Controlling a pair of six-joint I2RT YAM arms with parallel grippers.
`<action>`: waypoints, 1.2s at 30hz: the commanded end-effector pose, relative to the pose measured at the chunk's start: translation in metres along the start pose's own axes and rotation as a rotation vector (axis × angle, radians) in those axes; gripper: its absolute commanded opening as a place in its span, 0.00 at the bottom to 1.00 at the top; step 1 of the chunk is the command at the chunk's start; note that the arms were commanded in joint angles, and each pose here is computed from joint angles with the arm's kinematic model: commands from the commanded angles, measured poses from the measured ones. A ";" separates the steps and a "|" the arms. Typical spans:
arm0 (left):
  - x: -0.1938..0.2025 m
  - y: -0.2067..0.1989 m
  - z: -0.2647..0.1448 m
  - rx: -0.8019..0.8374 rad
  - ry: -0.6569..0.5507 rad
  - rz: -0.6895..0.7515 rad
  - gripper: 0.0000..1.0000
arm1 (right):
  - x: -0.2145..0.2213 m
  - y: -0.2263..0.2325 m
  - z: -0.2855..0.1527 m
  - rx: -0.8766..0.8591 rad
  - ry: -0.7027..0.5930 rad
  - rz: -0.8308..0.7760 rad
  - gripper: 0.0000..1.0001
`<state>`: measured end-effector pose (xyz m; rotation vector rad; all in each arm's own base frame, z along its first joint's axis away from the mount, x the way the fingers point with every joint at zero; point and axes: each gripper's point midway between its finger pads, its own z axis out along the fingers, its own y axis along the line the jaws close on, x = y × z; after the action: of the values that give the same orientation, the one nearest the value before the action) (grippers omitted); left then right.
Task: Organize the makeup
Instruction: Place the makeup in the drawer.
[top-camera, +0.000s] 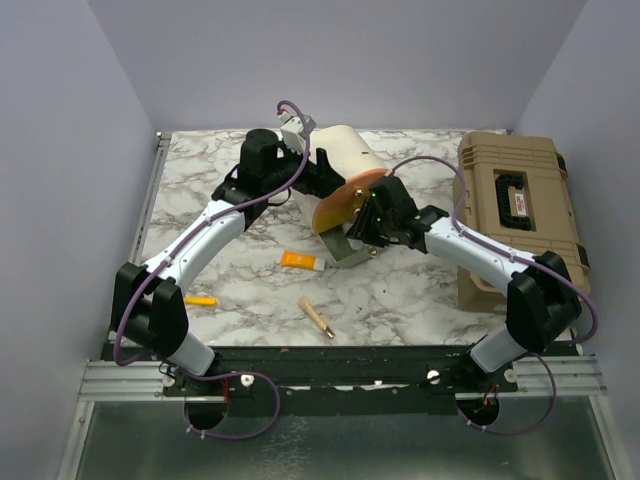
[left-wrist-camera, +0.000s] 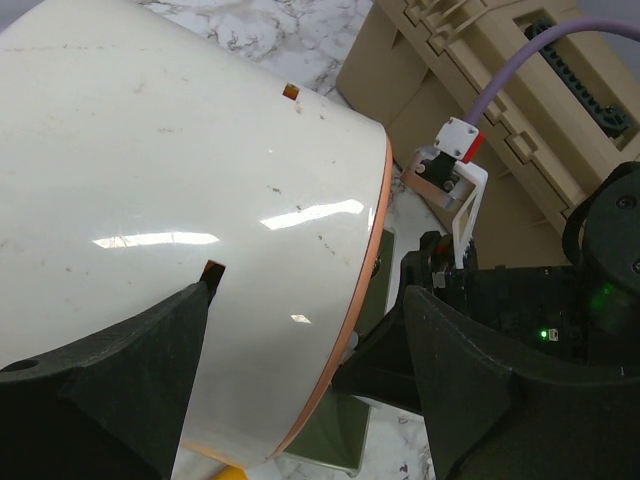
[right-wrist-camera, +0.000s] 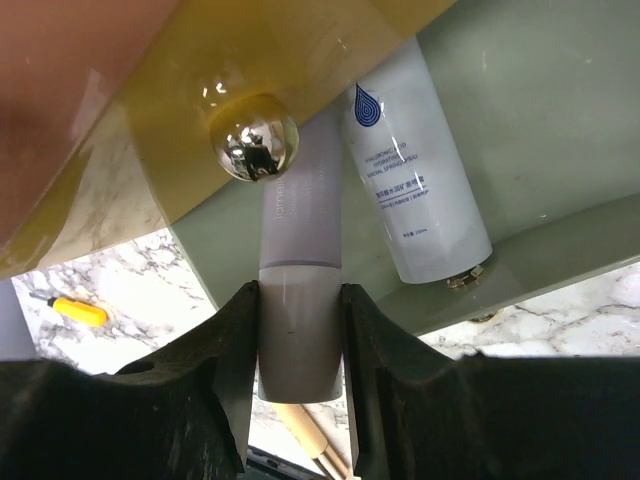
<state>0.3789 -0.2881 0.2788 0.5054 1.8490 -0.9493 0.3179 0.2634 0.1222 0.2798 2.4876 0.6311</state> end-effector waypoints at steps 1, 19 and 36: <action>0.018 -0.001 -0.005 -0.005 0.058 -0.050 0.80 | -0.032 0.012 -0.003 -0.007 -0.110 -0.023 0.38; 0.015 0.001 -0.005 -0.021 0.040 -0.056 0.80 | -0.012 0.025 0.011 -0.093 -0.018 -0.067 0.43; 0.017 0.002 -0.006 -0.029 0.040 -0.059 0.80 | -0.006 0.013 -0.006 -0.086 -0.042 -0.056 0.46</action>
<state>0.3794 -0.2860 0.2799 0.4741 1.8450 -0.9464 0.3296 0.2746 0.1267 0.2034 2.4471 0.6675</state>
